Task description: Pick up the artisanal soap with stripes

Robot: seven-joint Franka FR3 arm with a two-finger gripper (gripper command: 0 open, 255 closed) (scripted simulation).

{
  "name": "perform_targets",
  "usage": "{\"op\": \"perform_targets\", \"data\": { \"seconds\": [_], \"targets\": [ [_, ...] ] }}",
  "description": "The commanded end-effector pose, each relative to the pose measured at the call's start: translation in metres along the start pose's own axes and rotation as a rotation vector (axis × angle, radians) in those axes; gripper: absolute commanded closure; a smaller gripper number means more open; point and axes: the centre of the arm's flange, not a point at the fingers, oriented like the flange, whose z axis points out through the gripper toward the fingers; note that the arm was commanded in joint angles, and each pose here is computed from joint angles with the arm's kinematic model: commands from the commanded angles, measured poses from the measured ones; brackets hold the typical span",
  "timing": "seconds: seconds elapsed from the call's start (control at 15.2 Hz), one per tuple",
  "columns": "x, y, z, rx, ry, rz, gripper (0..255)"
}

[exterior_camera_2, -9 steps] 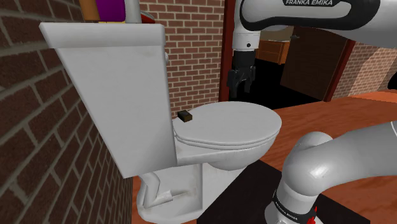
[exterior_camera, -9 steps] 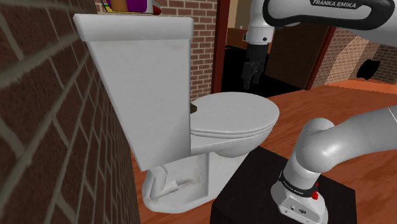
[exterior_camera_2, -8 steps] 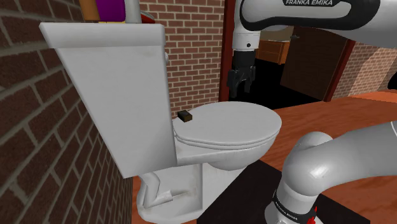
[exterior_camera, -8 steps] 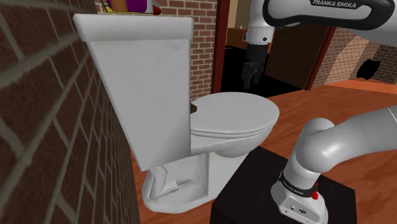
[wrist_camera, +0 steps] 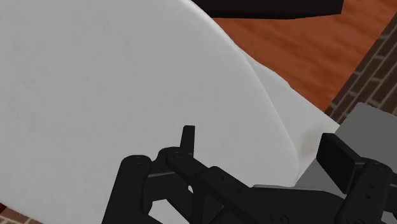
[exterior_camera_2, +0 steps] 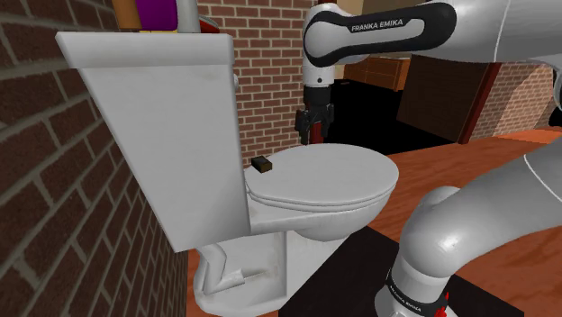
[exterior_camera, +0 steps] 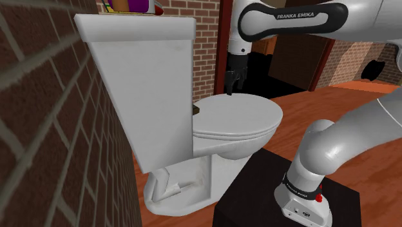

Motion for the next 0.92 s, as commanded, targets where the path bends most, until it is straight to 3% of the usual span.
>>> {"op": "perform_targets", "data": {
  "seconds": [0.0, 0.86],
  "targets": [
    [0.021, -0.002, 0.017, -0.003, 0.005, 0.001, 0],
    [0.17, -0.015, 0.094, -0.023, 0.031, 0.01, 0]
  ]
}}
